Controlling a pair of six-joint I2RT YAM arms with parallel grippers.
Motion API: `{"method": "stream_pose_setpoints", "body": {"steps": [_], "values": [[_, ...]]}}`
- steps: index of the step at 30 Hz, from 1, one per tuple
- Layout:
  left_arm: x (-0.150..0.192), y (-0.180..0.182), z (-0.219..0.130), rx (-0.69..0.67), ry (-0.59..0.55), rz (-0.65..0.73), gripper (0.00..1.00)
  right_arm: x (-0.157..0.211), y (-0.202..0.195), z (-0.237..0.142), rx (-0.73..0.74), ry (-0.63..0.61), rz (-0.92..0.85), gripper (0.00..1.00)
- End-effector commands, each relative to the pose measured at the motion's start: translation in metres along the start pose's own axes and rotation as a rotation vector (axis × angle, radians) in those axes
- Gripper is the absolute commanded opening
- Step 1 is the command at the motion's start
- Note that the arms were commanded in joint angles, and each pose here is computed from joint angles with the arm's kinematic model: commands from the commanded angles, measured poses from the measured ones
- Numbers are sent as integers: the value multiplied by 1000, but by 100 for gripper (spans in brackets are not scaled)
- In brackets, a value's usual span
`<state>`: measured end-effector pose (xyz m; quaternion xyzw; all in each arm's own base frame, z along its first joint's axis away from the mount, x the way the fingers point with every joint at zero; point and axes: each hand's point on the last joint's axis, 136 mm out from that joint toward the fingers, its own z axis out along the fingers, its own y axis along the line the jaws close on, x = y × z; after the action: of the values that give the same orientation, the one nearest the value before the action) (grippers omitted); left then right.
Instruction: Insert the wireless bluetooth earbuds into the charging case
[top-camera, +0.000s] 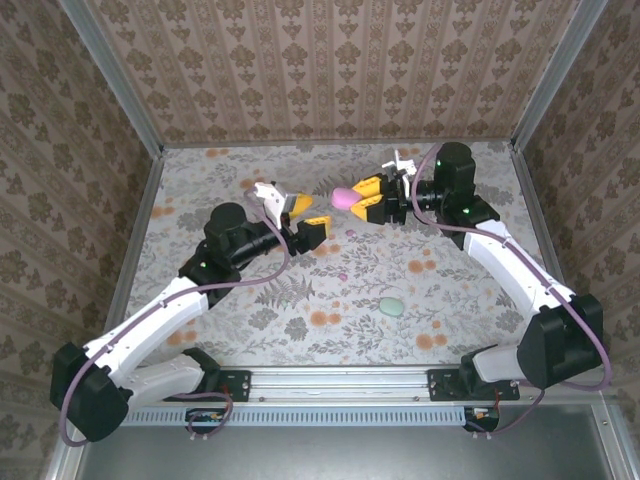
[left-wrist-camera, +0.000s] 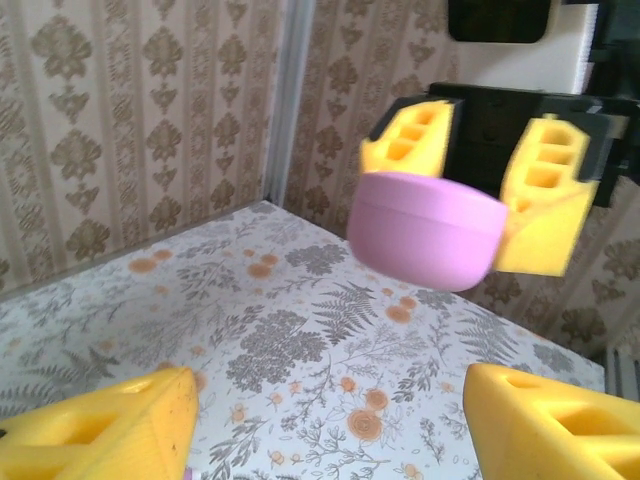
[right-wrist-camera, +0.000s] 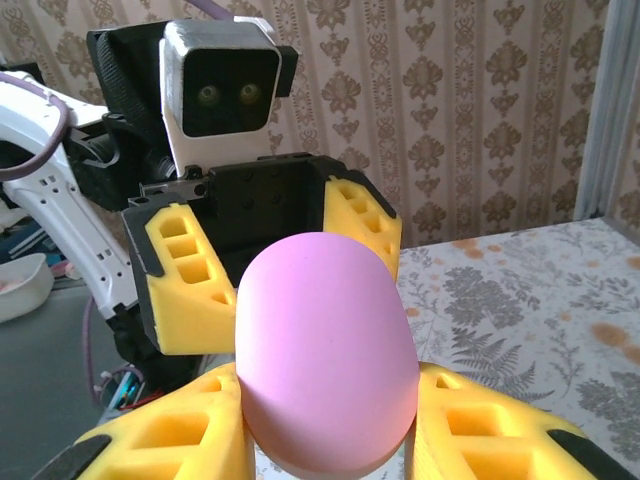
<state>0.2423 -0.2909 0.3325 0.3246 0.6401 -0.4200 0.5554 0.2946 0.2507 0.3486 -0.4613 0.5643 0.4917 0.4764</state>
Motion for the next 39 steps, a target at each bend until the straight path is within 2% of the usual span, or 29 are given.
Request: {"method": "stream_pose_setpoints", "body": {"steps": [1,12,26,39], "values": [[-23,-29,-2,155,-49,128,71,-10,11,-1,-60,-7,-20,33],[-29,-27,11,177,-64,115,72,-7,20,3,-90,6,-70,33],[-28,-33,21,241,-42,87,60,-5,21,5,-95,10,-85,34],[-28,-34,23,248,-38,78,57,-3,22,5,-90,19,-88,34]]}}
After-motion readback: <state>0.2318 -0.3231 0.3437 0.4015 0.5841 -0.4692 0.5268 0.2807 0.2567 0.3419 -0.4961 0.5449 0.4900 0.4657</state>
